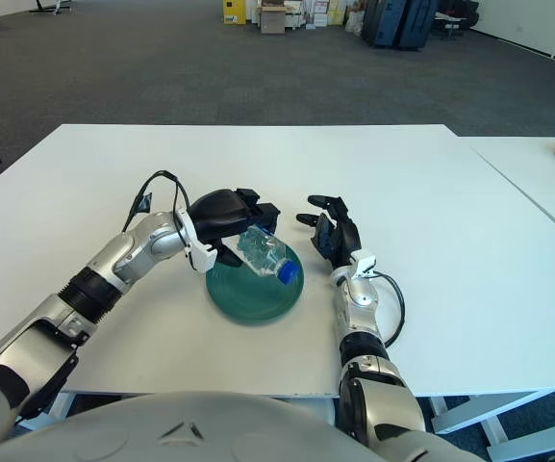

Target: Put the bottle into the plate.

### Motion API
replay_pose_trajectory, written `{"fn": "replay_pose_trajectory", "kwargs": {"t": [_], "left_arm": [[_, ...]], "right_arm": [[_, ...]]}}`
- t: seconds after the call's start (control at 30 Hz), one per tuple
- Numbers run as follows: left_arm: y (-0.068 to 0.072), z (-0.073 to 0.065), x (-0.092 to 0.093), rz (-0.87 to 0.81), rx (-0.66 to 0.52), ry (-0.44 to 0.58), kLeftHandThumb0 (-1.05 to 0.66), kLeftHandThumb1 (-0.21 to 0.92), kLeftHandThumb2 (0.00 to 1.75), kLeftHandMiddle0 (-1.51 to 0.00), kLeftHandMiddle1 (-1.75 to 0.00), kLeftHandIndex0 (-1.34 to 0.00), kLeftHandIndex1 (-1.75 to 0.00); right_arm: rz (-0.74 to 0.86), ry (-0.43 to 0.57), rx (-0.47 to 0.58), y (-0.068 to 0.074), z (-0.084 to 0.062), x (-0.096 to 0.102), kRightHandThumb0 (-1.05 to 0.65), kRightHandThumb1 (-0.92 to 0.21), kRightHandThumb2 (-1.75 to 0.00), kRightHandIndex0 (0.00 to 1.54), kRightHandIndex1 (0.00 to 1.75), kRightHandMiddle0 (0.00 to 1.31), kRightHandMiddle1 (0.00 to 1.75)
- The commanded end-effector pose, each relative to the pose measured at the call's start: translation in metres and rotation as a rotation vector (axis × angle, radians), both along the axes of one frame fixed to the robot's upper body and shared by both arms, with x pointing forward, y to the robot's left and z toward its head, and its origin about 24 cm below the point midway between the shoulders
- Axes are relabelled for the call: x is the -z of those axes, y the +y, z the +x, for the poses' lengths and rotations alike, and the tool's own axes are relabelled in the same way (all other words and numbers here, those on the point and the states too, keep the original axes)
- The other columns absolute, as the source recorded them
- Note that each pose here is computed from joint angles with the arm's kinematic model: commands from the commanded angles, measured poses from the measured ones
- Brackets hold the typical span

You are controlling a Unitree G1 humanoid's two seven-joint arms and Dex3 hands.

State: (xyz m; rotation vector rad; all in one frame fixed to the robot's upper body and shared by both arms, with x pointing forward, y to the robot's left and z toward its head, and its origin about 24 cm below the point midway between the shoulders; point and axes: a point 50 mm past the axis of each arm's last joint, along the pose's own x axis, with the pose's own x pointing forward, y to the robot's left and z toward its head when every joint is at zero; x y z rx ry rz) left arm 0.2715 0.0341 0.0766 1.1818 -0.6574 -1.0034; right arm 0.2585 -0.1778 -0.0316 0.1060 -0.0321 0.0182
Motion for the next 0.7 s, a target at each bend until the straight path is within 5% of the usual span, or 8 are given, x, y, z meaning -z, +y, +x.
{"fn": "replay_pose_trajectory", "kwargs": {"t": [0.0,0.67], "left_arm": [[0.002,0.009,-0.005,0.014,-0.001,-0.043,-0.48,0.28,1.35,-1.14,-1.75,-0.63,-1.75],[0.003,0.001,0.025,-0.039,0.022,0.029,-0.46,0.32,1.31,-1.14,-1.75,-0.6,-1.75]], "right_arm": [[0.099,0.263,0.077,0.003,-0.068,0.059,-0.83,-0.92,-0.84,0.47,0.81,0.2,1.2],[0.087,0.269,0.082,0.002,-0.07,0.059,-0.85,-0.92,-0.86,0.46,0.89,0.21,1.2]]}}
